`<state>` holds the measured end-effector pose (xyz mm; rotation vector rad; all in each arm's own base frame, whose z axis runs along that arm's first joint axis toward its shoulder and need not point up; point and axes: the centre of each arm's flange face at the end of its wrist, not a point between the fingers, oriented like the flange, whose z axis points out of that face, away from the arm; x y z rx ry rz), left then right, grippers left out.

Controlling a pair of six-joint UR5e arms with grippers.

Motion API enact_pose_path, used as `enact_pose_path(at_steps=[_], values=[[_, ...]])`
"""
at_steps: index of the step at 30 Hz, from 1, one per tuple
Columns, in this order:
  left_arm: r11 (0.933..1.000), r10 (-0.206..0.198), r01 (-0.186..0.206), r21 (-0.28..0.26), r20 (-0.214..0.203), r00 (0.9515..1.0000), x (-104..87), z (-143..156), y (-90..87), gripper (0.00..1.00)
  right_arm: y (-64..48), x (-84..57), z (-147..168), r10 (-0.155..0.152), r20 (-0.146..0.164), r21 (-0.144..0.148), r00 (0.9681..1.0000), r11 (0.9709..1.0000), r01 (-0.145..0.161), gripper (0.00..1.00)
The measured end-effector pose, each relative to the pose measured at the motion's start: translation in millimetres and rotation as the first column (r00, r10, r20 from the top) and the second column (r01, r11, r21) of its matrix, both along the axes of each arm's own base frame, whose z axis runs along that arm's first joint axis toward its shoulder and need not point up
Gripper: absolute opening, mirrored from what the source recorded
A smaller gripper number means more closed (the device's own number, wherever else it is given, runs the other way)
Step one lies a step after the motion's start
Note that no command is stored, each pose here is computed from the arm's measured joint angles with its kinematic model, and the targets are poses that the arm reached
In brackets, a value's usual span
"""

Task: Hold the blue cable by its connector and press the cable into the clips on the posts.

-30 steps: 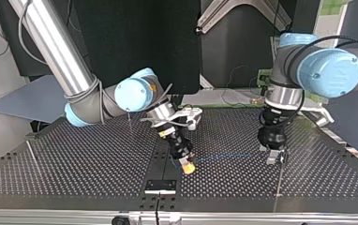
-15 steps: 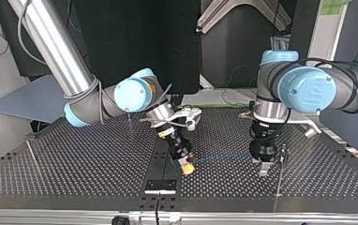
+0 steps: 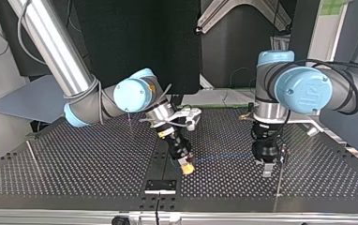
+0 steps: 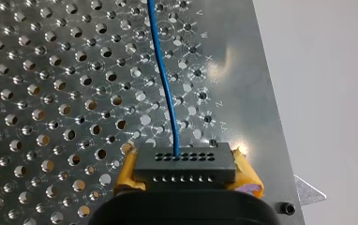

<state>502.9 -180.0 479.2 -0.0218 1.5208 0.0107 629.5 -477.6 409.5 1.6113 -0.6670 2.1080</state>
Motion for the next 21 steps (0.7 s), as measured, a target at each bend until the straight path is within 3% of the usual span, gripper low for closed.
enact_pose_path(at_steps=[1, 2, 3, 5, 14, 21], values=[[1.0, 0.002, -0.002, 0.004, 0.0, 1.0, -0.2, 0.0, -0.3, 0.58, -0.1, -0.1, -0.1, 0.0, 0.0, 0.0, 1.0, 1.0, 0.0, 0.02], [1.0, 0.003, -0.003, 0.009, 0.001, 1.0, -0.3, 0.1, -0.7, 0.35, -0.1, -0.1, -0.1, 0.0, 0.0, 0.0, 1.0, 1.0, 0.0, 0.02], [0.9999, 0.004, -0.004, 0.014, 0.002, 1.0, -0.5, 0.2, -1.3, 0.06, -0.2, -0.2, -0.1, 0.0, -0.001, 0.001, 1.0, 1.0, 0.0, 0.02], [0.9998, 0.004, -0.004, 0.021, 0.005, 1.0, -0.7, 0.4, -2.2, 0.0, -0.2, -0.3, -0.2, 0.0, -0.001, 0.001, 1.0, 1.0, 0.0, 0.02], [0.9985, -0.029, 0.027, 0.048, 0.032, 0.9991, -0.8, -8.1, -10.5, 0.0, 0.0, -0.2, -0.5, 0.0, -0.002, 0.001, 1.0, 1.0, 0.0, 0.02], [0.9992, -0.022, 0.02, 0.034, 0.055, 0.9983, -1.5, -19.0, -13.4, 0.0, 0.9, -0.8, -3.7, -0.004, -0.019, 0.001, 0.9998, 1.0, 0.004, 0.02]])
